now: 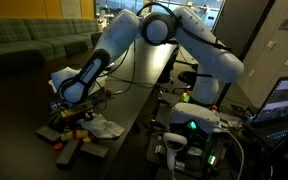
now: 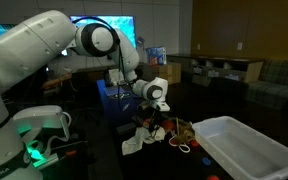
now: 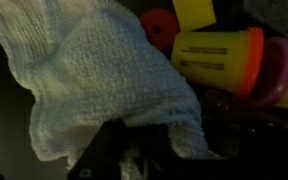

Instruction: Use the cloth to push the objects on the table to the left, then put it in the box

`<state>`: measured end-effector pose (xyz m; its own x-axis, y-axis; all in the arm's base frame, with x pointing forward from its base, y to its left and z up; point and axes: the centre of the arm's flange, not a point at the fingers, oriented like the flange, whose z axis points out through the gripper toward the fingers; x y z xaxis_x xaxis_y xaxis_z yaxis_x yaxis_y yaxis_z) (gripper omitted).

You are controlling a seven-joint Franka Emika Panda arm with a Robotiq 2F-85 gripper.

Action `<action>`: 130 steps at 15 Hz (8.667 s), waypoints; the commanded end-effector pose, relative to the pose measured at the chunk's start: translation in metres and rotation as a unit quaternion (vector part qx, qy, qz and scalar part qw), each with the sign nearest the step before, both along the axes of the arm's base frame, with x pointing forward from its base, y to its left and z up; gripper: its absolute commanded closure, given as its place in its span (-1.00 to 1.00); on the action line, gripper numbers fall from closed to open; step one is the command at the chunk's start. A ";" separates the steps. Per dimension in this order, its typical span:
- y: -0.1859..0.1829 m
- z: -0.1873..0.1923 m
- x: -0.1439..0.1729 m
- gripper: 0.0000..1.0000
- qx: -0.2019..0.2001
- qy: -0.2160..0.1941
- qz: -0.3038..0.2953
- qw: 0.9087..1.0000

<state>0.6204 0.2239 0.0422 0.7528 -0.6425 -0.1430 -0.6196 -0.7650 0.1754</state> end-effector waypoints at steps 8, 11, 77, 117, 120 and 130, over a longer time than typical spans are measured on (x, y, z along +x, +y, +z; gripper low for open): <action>0.009 0.047 0.007 0.73 0.026 -0.039 0.064 0.997; -0.024 0.075 -0.010 0.72 0.064 -0.027 0.143 0.987; -0.039 0.014 0.066 0.72 -0.080 -0.171 -0.107 0.976; -0.328 0.008 0.023 0.72 -0.216 -0.100 -0.206 0.949; -0.313 -0.011 0.046 0.72 -0.215 -0.111 -0.216 0.946; -0.265 -0.022 0.086 0.72 -0.189 -0.151 -0.199 0.950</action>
